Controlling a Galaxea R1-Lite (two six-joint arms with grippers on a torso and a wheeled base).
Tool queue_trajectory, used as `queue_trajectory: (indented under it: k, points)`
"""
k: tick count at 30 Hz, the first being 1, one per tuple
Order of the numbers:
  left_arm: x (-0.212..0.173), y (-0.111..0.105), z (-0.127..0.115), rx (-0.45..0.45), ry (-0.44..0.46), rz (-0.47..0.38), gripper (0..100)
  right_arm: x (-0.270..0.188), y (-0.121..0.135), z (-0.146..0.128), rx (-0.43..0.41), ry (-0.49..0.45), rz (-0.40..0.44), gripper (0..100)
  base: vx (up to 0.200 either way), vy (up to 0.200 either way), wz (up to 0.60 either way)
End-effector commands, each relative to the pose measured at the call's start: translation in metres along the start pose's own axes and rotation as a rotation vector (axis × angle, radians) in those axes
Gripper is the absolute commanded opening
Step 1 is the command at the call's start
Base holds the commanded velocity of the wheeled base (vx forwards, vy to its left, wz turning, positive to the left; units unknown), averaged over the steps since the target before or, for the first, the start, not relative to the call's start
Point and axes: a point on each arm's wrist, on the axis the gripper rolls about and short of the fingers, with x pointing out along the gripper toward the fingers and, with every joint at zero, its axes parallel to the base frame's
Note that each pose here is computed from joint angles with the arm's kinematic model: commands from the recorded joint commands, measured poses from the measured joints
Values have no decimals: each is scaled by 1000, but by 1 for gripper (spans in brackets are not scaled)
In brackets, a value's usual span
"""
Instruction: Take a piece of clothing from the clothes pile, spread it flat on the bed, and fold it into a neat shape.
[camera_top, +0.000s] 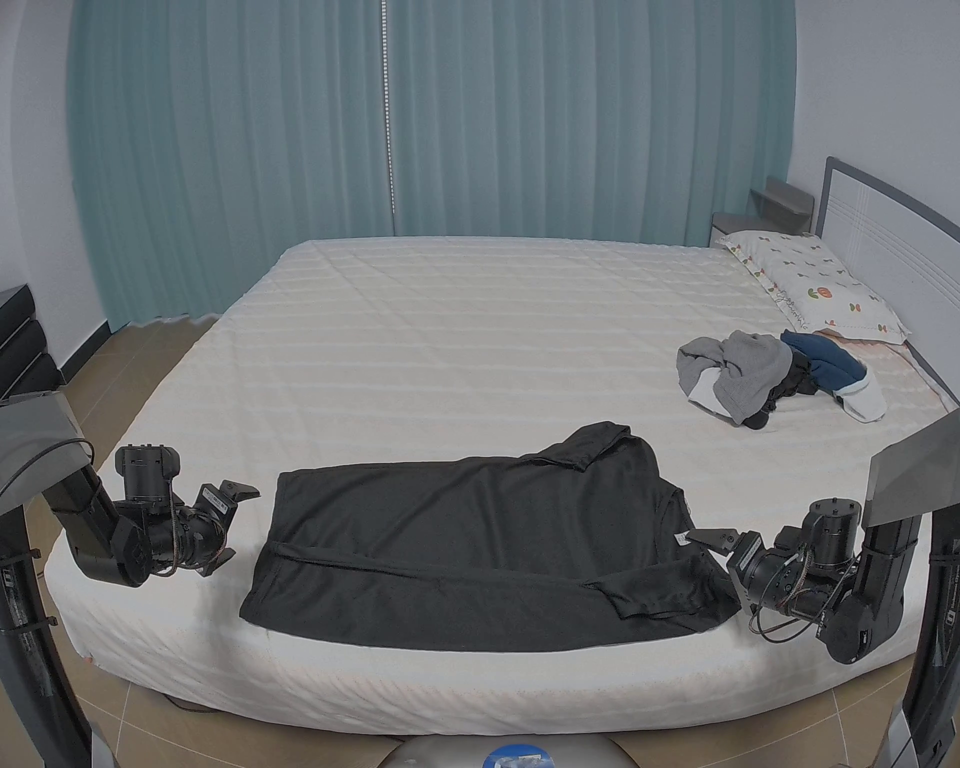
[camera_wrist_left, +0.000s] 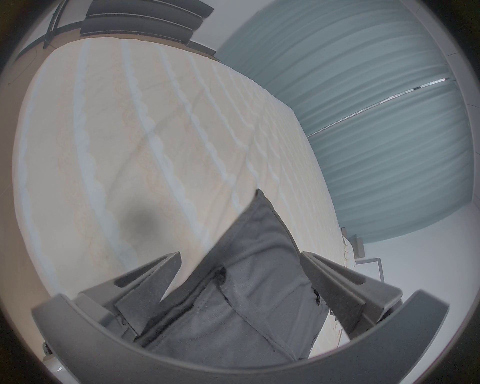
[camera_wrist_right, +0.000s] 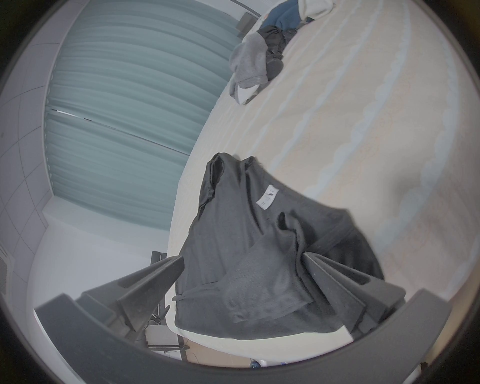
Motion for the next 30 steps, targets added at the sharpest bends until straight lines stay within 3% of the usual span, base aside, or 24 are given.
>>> queue_trajectory:
  k: [1, 8, 11, 15, 24, 30]
  points:
    - [0, 1, -1, 3, 1, 1, 100, -13, 24, -6, -40, -30, 48, 100, 0, 0, 0]
    - [1, 2, -2, 4, 4, 5, 100, -10, 28, -27, -61, 23, 5, 100, 0, 0, 0]
    - [2, 3, -2, 5, 6, 9, 100, -10, 30, -26, -69, -21, -21, 100, 0, 0, 0]
    - [3, 3, -3, 8, 9, 9, 100, -21, 44, -15, -89, -81, 16, 100, 0, 0, 0]
    - [4, 4, -4, 19, 13, 14, 100, 0, 18, -41, -81, 51, -120, 100, 0, 0, 0]
    - [4, 4, -4, 21, 13, 14, 100, 4, 9, -46, -73, 83, -170, 100, 0, 0, 0]
